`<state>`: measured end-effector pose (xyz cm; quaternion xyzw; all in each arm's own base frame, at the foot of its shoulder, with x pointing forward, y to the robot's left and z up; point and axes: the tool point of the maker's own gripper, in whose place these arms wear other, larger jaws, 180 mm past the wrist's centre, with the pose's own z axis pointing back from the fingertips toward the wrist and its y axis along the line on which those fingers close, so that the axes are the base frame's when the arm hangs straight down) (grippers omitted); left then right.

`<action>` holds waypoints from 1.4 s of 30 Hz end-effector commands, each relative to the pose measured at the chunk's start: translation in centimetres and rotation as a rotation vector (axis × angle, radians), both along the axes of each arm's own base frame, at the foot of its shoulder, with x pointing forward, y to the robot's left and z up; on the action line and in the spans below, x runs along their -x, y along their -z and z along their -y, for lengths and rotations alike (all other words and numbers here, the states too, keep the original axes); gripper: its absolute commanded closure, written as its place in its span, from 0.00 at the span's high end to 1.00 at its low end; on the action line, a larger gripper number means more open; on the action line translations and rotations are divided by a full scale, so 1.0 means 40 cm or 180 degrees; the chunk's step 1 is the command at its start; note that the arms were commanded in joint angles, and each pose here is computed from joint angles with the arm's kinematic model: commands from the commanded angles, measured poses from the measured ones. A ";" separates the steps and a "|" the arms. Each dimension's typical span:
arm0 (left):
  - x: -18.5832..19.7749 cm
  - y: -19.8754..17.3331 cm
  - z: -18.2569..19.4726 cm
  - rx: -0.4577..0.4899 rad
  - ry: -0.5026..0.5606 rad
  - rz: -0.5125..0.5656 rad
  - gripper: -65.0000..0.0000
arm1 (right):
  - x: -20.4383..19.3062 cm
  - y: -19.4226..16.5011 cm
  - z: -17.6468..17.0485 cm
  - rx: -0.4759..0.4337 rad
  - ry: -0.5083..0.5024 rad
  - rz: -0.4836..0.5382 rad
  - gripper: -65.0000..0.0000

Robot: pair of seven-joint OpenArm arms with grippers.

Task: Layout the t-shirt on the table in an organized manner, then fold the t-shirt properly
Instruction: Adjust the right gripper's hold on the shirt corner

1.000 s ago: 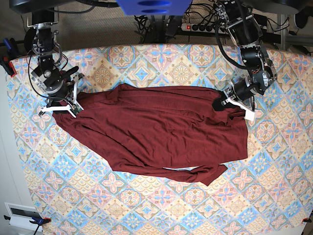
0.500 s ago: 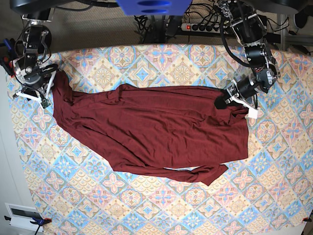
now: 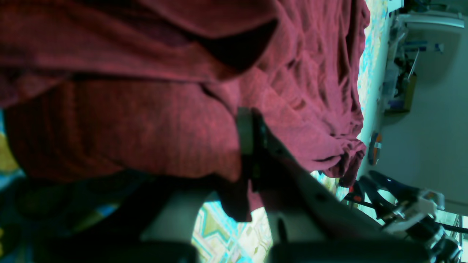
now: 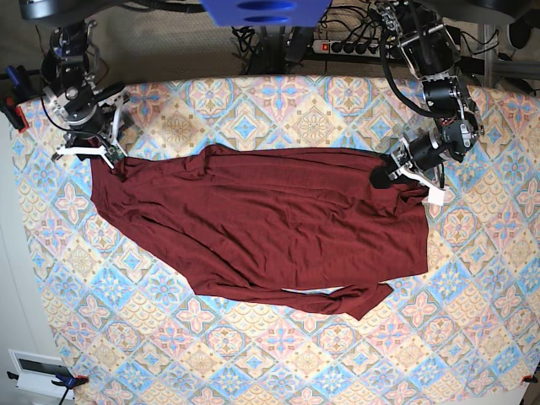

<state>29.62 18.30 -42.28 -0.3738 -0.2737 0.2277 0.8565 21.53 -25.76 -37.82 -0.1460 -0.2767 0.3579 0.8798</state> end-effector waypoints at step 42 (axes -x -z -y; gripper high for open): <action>0.007 -0.005 -0.073 -0.0232 -0.0027 -0.0040 0.00 | -0.180 0.018 0.189 0.0056 0.0510 0.0143 0.30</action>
